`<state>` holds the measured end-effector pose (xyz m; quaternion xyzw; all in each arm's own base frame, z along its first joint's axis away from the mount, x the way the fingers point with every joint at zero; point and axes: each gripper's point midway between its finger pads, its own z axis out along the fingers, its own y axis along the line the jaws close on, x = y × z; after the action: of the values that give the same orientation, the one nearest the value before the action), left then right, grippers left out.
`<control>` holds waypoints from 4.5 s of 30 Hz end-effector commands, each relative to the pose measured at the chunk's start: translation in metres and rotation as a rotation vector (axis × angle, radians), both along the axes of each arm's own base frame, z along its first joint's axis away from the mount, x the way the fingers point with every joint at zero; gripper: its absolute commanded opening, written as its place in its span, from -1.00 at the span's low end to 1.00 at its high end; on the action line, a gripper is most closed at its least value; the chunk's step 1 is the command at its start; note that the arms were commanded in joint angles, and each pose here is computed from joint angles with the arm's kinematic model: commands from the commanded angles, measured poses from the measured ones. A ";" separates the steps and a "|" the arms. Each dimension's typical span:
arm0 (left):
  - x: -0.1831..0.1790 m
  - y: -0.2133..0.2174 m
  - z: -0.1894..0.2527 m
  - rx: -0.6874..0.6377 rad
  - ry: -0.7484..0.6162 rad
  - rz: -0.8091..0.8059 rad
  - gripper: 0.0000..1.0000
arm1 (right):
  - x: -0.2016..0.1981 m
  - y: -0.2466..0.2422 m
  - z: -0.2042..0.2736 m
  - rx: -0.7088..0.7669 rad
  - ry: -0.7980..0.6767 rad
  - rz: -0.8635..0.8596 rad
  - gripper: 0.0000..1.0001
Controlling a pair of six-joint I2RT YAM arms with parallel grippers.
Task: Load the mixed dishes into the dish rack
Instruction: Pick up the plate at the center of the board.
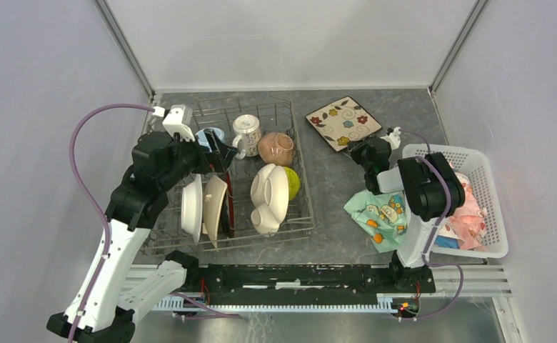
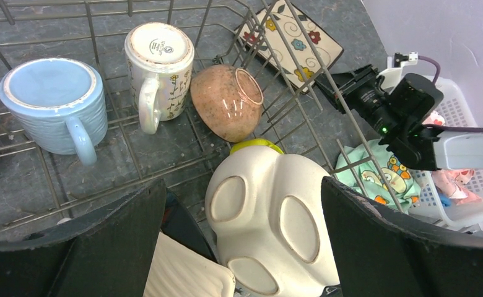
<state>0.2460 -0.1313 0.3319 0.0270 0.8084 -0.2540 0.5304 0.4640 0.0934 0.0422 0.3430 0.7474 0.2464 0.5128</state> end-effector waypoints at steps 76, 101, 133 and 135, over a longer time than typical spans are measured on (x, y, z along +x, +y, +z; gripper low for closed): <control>0.003 -0.397 -0.171 0.902 -0.862 -0.844 0.49 | -0.072 -0.050 0.093 0.131 -0.136 0.273 -1.00; -0.014 -0.392 -0.024 0.570 -0.706 -0.686 0.33 | -0.076 -0.041 0.116 0.128 -0.193 0.322 -1.00; -0.035 -0.235 -0.005 0.431 -0.596 -0.434 0.30 | -0.120 -0.015 0.105 -0.133 -0.155 0.567 -1.00; -0.022 -0.213 -0.013 0.461 -0.517 -0.346 0.30 | -0.113 -0.010 0.104 -0.132 -0.147 0.596 -1.00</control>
<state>0.2051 -0.3846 0.3125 0.4325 0.6083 -0.1662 0.6444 0.3224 0.0606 0.0916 0.1657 0.8289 0.3144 0.4319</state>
